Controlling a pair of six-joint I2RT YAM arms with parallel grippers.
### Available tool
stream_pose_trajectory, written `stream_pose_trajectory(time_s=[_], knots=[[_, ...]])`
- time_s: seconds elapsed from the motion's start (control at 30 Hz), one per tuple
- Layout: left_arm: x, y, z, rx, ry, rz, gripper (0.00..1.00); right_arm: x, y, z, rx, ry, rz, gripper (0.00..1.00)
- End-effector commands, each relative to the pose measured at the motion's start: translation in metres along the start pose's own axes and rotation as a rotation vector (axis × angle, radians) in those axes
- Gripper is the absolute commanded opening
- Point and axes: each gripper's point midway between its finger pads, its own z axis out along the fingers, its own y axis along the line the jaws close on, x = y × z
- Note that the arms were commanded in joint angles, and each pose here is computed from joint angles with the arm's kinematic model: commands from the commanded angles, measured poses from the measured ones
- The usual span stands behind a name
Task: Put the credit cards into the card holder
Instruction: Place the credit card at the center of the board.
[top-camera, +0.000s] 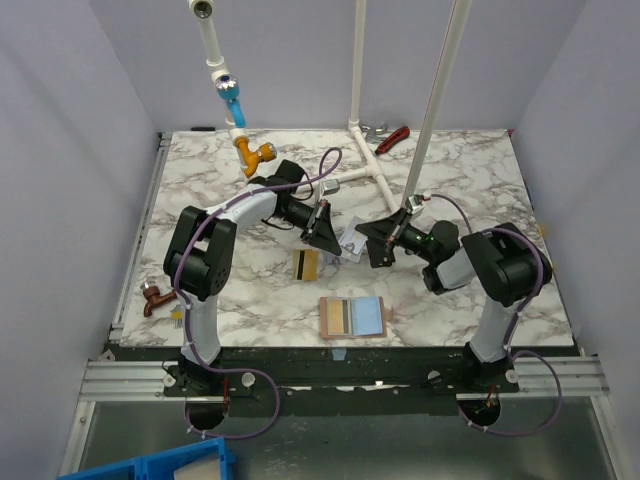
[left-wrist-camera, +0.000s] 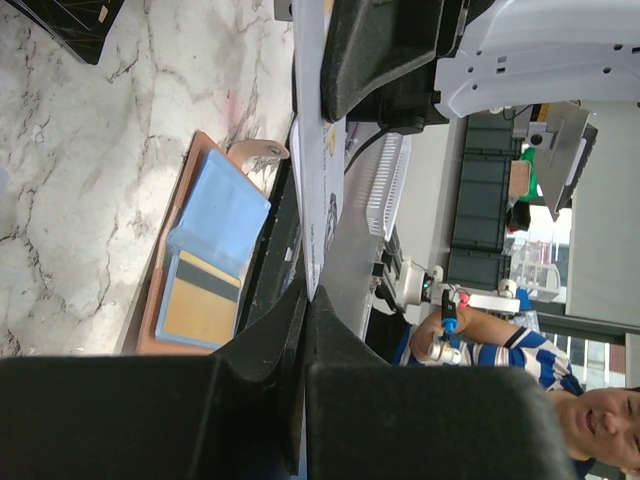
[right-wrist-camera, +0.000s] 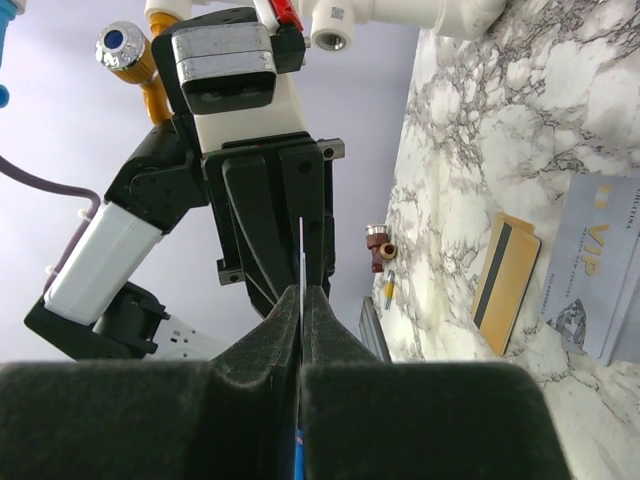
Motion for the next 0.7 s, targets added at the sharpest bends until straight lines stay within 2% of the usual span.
stream_pose_trajectory(time_s=[0.0, 0.23, 0.43, 0.67], knots=[[-0.006, -0.017, -0.004, 0.037, -0.017, 0.072, 0.0, 0.022, 0.002, -0.005, -0.044, 0.1, -0.02, 0.05], [-0.012, -0.002, -0.014, -0.073, -0.058, 0.08, 0.0, 0.026, -0.014, -0.016, 0.001, 0.124, 0.0, 0.09], [-0.014, 0.034, -0.023, -0.304, -0.076, 0.08, 0.0, 0.028, -0.01, -0.018, -0.011, 0.142, -0.005, 0.1], [-0.016, 0.036, -0.026, -0.333, -0.081, 0.088, 0.0, 0.028, -0.012, -0.02, -0.008, 0.144, 0.003, 0.11]])
